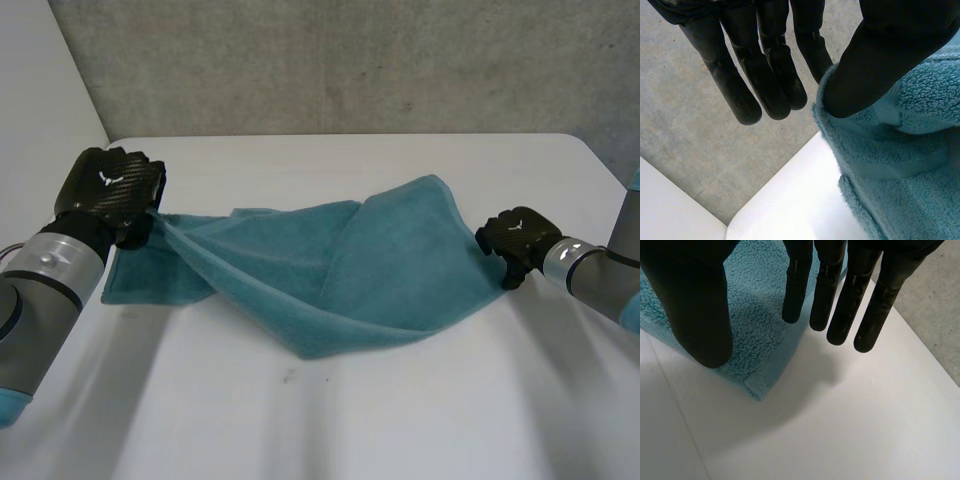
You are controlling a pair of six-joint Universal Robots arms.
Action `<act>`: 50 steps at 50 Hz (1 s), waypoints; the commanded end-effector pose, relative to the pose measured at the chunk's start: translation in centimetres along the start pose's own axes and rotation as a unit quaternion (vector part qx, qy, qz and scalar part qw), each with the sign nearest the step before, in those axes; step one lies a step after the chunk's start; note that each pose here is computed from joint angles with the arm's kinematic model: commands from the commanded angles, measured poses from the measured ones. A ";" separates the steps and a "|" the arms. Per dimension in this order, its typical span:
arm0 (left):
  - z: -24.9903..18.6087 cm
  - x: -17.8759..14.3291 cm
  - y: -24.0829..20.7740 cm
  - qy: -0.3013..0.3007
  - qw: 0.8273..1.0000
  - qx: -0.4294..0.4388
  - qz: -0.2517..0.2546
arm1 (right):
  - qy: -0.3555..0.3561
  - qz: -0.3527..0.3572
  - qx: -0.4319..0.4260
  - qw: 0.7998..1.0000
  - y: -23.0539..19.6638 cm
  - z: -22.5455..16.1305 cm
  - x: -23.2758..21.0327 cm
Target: Fold the laundry
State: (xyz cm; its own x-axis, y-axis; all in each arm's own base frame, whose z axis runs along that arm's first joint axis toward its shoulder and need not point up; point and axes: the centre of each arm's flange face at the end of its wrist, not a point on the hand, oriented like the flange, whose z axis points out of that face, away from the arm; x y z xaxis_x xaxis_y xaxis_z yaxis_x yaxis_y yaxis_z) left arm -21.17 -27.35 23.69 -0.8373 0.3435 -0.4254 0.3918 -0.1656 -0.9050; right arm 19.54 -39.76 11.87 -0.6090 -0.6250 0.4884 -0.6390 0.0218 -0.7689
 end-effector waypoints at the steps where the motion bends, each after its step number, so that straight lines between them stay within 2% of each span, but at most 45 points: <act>1: 0.0 0.0 0.0 0.001 1.000 0.000 0.000 | 0.003 -0.003 0.006 1.000 -0.4 0.2 0.0; 28: -0.1 0.1 0.1 0.002 1.000 -0.001 0.000 | -0.007 0.003 0.007 1.000 -0.3 0.7 -0.8; 36: -0.1 0.1 0.0 0.000 1.000 0.000 0.000 | 0.021 0.013 0.032 0.999 -3.0 -0.9 1.2; 43: -0.1 -0.3 0.3 -0.006 1.000 -0.009 0.001 | 0.059 0.036 0.034 0.997 -6.2 -4.2 3.3; 50: -0.2 -0.9 0.7 -0.012 1.000 -0.018 0.003 | 0.121 0.040 -0.010 0.992 -9.1 -10.4 6.2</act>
State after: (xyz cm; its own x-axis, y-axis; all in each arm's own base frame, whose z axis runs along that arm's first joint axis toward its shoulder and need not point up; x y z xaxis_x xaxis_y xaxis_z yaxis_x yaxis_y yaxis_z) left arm -20.54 -27.49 23.54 -0.8426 0.3276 -0.4274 0.4020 -0.1456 -0.9040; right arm 18.91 -37.81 22.11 -0.7171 -0.4974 0.4881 -0.5706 0.0169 -0.8211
